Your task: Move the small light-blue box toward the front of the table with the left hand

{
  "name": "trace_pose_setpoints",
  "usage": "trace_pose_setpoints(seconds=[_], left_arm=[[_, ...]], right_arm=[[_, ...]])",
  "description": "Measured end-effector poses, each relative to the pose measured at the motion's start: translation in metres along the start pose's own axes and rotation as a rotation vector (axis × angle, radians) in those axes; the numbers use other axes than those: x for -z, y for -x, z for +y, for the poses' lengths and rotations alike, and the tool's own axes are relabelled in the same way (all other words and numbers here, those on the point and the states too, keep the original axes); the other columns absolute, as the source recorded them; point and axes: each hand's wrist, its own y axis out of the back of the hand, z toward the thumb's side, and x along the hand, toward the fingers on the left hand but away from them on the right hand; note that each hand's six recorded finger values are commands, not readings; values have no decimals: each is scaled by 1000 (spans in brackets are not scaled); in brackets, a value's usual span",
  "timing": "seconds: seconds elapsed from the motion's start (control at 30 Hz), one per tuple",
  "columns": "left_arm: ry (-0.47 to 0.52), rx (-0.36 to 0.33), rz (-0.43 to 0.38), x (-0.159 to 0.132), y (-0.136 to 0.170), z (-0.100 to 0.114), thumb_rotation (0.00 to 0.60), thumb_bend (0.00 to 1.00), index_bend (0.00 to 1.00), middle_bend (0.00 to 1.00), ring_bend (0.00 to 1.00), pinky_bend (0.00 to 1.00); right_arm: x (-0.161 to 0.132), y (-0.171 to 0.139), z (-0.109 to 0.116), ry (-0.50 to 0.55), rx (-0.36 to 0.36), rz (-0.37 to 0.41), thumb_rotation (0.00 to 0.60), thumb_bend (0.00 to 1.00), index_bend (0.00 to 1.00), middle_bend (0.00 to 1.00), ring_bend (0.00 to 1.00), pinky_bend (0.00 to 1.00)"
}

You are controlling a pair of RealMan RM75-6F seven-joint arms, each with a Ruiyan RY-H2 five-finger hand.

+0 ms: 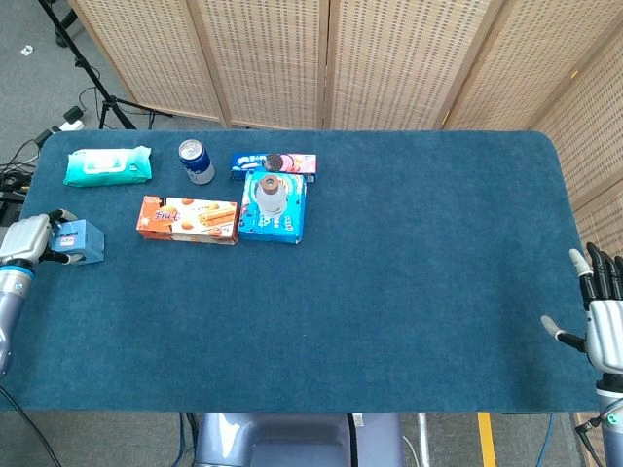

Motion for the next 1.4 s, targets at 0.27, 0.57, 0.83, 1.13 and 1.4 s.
trace_pose_setpoints(seconds=[0.27,0.57,0.83,1.13,1.4], left_arm=[[67,-51,-184,-21,36,28,600,211,372,618,449,365],[104,30,-372,-95,98,11,600,212,377,618,450,365],[-30,76,-384,-140,121,-19,600,212,377,618,449,365],[-20,124,-299,-161,134,-56,600,185,365,457,382,365],[35,185,-296,-164,148,-74,600,0,0,0,0,43]], right_arm=[[-5,-2,2,9,7,16,600,0,0,0,0,0],[-4,-2,5,30,10,20,600,0,0,0,0,0],[1,-2,12,63,16,15,600,0,0,0,0,0],[3,-3,16,74,28,15,600,0,0,0,0,0],[4,-5,20,83,35,16,600,0,0,0,0,0]])
